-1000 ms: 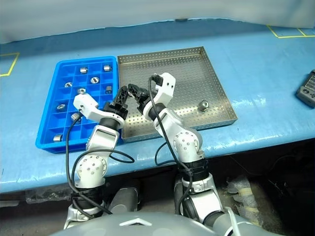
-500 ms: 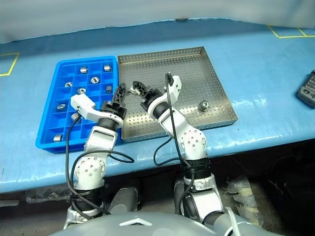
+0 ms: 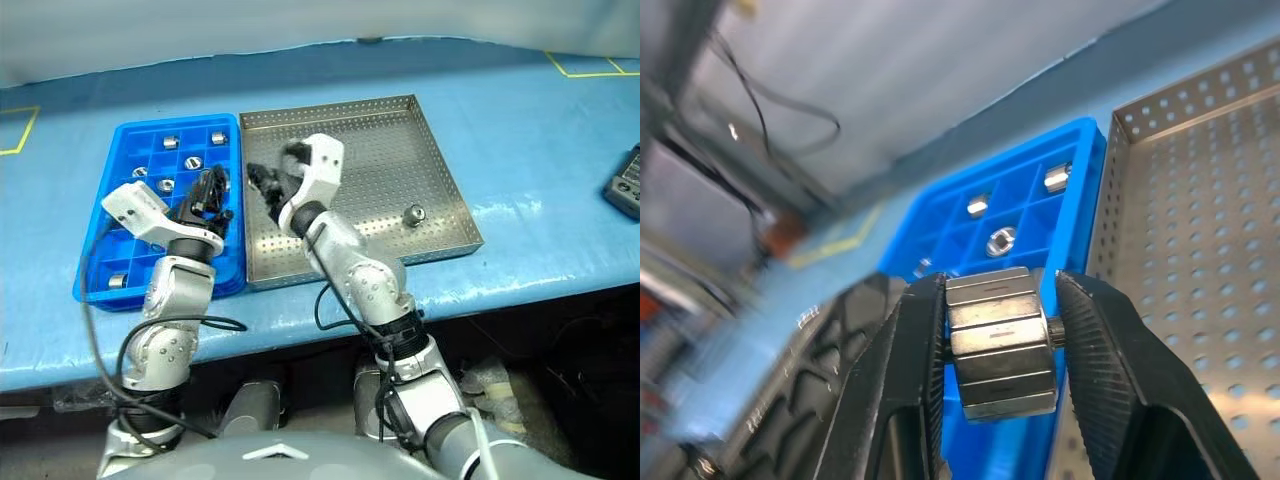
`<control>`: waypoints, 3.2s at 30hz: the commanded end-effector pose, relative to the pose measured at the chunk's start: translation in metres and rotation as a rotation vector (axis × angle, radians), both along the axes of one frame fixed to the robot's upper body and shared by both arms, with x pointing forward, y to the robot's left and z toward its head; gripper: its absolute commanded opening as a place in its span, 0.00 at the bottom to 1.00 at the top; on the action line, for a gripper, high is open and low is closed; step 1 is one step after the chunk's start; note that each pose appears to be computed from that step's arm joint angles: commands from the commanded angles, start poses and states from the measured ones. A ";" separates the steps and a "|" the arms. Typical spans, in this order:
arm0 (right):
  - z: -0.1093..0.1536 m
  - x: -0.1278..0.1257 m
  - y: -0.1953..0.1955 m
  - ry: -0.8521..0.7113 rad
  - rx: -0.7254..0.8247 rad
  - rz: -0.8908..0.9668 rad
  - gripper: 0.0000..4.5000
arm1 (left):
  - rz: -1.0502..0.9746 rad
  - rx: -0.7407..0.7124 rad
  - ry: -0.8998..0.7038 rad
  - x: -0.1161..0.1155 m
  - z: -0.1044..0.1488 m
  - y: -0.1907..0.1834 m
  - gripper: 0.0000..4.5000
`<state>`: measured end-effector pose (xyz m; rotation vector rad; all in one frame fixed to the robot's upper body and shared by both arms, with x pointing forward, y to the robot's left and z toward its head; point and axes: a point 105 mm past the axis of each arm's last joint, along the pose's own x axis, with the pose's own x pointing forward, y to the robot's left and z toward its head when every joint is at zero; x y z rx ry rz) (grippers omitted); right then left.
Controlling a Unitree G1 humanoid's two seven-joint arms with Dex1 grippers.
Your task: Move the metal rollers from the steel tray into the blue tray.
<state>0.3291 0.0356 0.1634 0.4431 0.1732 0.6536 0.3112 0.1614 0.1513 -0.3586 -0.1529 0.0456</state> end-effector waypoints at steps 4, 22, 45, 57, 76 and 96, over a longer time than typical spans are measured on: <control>0.001 -0.011 0.014 -0.238 -0.239 0.050 0.29 | 0.177 0.313 0.057 -0.017 -0.007 0.030 0.38; 0.009 -0.004 0.023 -0.255 -0.211 0.072 0.29 | 0.155 0.275 0.298 -0.047 -0.055 0.027 0.38; 0.017 0.008 0.062 -0.328 -0.258 0.197 0.29 | 0.214 0.144 0.084 -0.057 -0.022 0.023 1.00; 0.011 0.027 0.085 -0.328 -0.264 0.230 0.29 | 0.300 0.193 0.087 -0.082 -0.021 0.034 1.00; -0.004 0.042 0.102 -0.300 -0.313 0.250 0.29 | 0.330 0.187 0.098 -0.092 -0.025 0.036 1.00; 0.012 0.071 0.054 -0.258 -0.185 0.038 1.00 | 0.228 0.176 0.116 -0.076 -0.032 0.020 1.00</control>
